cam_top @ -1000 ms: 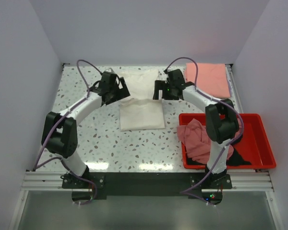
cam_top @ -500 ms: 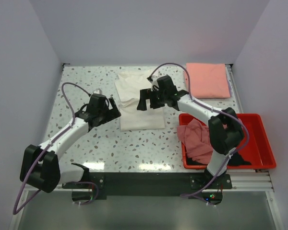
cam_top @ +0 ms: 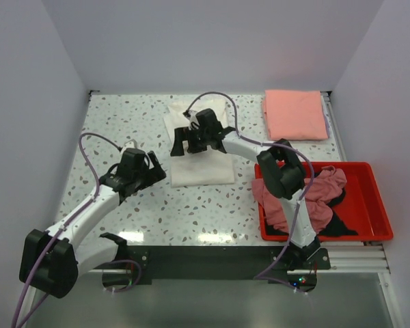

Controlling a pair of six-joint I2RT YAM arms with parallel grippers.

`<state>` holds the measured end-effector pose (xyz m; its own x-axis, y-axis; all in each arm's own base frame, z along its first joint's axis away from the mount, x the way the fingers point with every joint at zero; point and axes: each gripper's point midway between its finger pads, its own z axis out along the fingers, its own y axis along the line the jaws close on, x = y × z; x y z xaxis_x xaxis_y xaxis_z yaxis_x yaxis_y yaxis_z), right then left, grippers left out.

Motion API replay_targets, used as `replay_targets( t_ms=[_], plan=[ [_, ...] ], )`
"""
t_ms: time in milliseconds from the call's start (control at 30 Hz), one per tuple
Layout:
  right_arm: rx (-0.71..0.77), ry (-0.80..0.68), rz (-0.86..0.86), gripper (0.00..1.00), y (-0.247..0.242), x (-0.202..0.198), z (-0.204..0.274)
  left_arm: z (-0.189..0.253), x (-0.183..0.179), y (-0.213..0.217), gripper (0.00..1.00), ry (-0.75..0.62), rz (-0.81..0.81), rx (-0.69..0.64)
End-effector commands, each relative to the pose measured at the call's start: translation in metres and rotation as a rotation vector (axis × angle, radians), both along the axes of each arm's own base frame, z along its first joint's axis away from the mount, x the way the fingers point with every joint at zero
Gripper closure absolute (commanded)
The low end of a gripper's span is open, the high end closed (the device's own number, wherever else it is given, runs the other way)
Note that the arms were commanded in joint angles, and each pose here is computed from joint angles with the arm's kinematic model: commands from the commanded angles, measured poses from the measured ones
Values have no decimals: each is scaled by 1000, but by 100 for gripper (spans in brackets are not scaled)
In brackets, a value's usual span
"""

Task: Fold and stack the t-shirts
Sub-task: Fold the tshirt

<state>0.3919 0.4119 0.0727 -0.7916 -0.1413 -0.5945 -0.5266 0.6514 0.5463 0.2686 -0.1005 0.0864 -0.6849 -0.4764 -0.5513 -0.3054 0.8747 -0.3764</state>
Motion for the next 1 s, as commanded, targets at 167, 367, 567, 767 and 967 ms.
replay_targets(
  t_ms=[167, 367, 567, 767, 967],
  plan=[
    [43, -111, -90, 1, 21, 77, 10, 3, 5, 3, 0, -30, 23, -7],
    [108, -128, -93, 1, 22, 88, 31, 6, 7, -5, 0, -70, -6, -50],
    [133, -210, -105, 1, -2, 80, 91, 7, 12, -21, 0, -126, -67, -118],
    [168, -239, -206, 1, -52, 47, 143, -1, 22, -30, 0, -109, -106, -121],
    [20, -199, -427, 1, -142, 13, 133, -20, 25, -41, 18, -38, -172, -118]
  ],
)
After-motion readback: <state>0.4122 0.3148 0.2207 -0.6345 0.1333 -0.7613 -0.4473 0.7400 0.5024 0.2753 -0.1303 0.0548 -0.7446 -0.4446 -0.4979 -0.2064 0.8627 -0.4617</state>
